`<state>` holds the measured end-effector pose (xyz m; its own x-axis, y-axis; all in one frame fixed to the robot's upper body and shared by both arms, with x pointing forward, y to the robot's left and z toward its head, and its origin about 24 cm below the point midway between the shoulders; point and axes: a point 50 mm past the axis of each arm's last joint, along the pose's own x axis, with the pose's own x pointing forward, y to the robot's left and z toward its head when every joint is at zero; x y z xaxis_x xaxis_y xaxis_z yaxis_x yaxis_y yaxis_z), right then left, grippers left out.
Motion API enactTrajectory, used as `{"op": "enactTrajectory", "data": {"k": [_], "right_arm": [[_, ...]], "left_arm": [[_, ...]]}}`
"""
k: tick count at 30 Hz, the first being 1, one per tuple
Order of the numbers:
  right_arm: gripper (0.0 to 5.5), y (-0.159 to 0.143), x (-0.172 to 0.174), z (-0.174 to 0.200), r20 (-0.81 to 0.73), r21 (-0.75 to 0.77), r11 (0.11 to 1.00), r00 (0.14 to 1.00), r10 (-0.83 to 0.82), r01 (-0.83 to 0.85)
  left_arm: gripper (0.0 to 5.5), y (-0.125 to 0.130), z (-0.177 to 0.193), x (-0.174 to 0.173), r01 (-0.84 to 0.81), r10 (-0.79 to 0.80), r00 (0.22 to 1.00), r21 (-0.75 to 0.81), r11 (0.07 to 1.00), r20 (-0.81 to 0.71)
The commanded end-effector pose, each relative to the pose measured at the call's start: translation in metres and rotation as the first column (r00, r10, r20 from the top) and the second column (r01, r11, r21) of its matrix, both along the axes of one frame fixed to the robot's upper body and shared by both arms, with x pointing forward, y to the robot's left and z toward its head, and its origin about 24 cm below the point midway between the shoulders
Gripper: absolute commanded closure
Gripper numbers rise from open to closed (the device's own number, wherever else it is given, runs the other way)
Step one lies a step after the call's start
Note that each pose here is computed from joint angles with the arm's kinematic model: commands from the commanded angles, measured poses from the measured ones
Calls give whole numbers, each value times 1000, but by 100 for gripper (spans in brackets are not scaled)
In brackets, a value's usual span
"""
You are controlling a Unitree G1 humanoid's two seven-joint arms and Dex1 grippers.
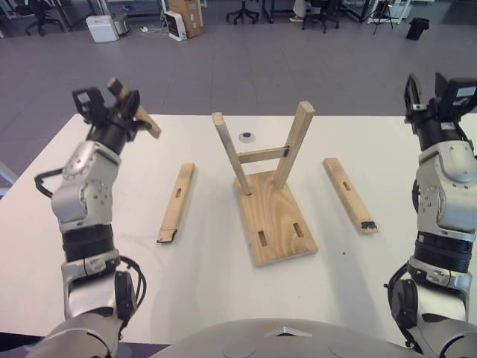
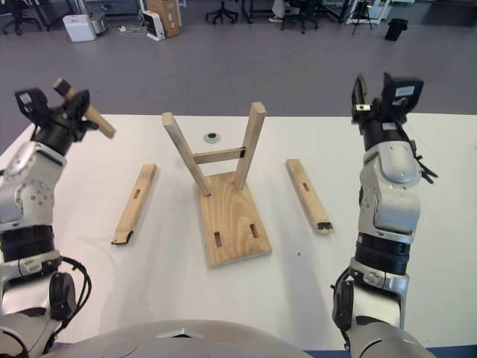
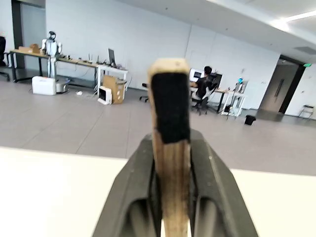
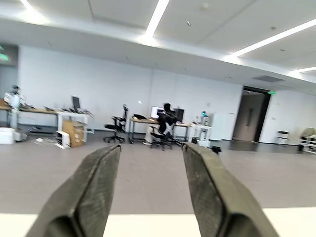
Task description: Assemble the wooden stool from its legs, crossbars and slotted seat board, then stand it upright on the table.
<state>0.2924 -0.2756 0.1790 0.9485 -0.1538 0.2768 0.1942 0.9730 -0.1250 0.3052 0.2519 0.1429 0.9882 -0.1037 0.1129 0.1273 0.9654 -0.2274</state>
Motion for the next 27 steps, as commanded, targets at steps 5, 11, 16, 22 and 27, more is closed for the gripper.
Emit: {"op": "enactTrajectory", "data": {"k": [5,11,16,22,27], "right_arm": [[319,-11,-13,-29,-68,-13,997,995,-71,70],[319,-4,-18,-36,-87,-13,999,995,-46,45],[319,2,-18,-35,-86,-31,999,996,-12,9],[319,8,-18,-36,-89,-36,999,996,14,-17],[319,10,-16,-37,-92,-35,999,995,26,-30]], "left_arm": [[510,-18,-59,-26,-47,43,988,-25,999,-145],[510,-33,-81,-38,-41,54,970,60,997,-238],[510,-24,-83,-40,-86,115,966,132,987,-232],[510,-25,-86,-37,-115,141,963,123,986,-231],[510,-30,-98,-31,-111,134,958,104,988,-255]]}}
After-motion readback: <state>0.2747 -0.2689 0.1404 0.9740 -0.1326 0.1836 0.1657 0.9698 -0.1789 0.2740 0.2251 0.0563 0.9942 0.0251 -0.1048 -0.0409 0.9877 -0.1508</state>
